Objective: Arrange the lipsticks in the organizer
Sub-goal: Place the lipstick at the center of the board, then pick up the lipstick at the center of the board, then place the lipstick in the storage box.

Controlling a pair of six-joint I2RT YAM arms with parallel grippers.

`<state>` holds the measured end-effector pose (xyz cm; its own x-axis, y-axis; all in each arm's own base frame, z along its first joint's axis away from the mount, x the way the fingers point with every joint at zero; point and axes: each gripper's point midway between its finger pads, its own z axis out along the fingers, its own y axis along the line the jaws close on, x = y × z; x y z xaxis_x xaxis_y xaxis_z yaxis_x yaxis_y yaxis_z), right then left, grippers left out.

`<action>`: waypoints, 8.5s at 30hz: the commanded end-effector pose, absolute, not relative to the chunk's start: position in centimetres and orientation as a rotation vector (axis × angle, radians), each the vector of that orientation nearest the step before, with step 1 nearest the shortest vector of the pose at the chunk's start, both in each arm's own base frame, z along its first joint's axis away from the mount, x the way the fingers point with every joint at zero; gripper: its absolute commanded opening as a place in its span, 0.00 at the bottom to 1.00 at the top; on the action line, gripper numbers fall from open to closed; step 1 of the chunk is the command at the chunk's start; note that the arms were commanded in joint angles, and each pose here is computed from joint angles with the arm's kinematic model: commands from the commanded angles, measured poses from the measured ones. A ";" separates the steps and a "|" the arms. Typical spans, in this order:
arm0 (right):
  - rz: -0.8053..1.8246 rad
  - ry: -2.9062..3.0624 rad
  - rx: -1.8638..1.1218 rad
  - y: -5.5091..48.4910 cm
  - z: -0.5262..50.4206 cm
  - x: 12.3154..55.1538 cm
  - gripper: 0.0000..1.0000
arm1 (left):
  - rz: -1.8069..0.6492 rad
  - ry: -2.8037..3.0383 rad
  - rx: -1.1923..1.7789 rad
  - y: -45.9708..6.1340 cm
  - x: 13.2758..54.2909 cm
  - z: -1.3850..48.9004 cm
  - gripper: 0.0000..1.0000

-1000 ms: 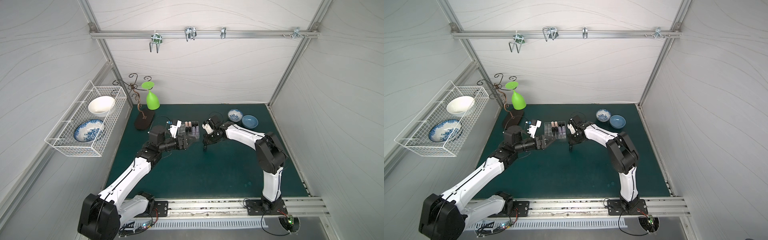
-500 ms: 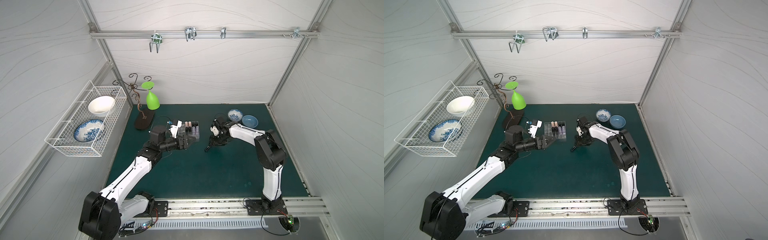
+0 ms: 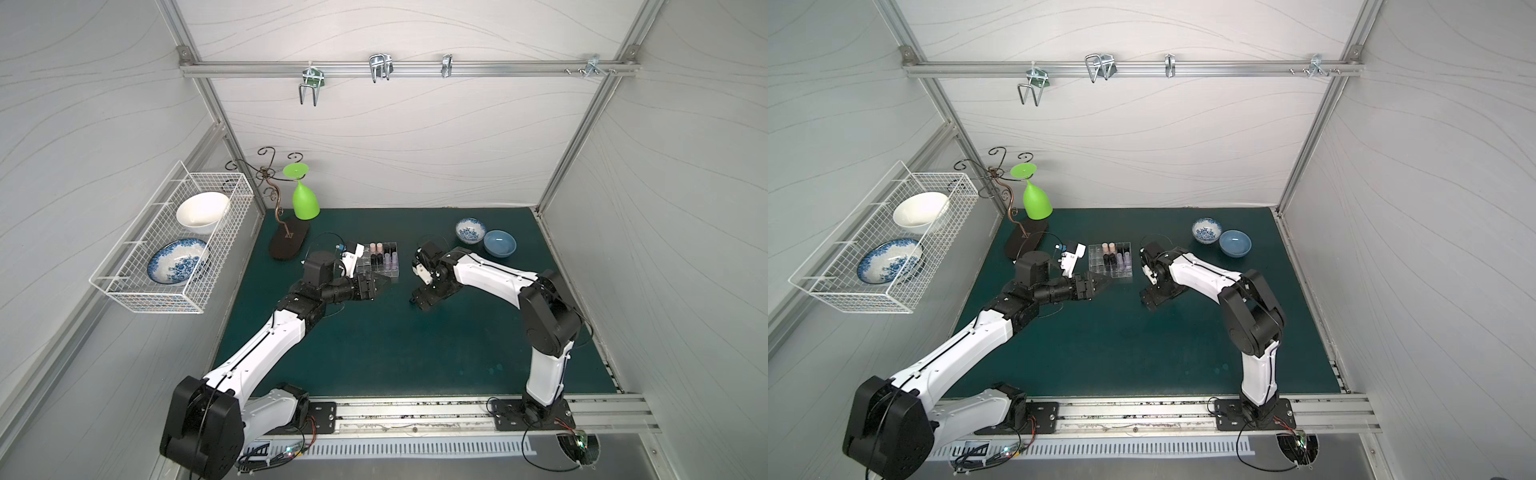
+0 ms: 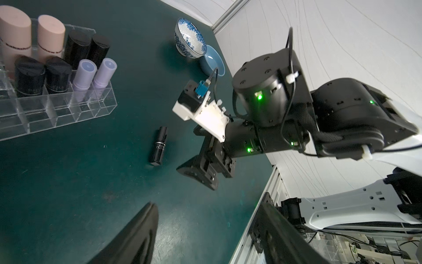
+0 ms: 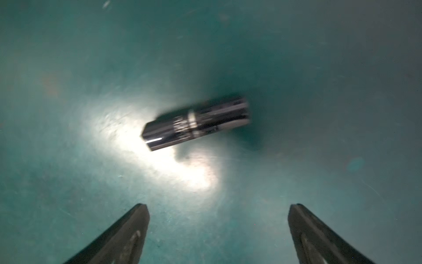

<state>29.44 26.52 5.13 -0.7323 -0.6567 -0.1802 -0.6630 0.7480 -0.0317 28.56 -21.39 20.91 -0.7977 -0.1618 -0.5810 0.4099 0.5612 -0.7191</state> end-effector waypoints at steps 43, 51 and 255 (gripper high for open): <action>0.186 2.735 -1.147 29.0 1.3 31.5 0.52 | -1.168 2.081 0.226 -21.1 29.4 24.0 0.73; 0.182 2.754 -1.104 29.4 0.4 32.0 0.40 | -1.182 2.072 0.214 -21.1 29.4 24.1 0.73; 0.773 2.272 -0.582 26.0 15.7 27.6 0.99 | -0.203 2.110 0.042 -15.1 46.5 14.3 0.72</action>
<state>27.34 26.38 14.19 -0.7213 -0.1942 -0.6648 -0.5643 0.7213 0.4015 46.33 -15.30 11.17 -0.5885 -0.0146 -0.8083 0.1106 0.9890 -0.0984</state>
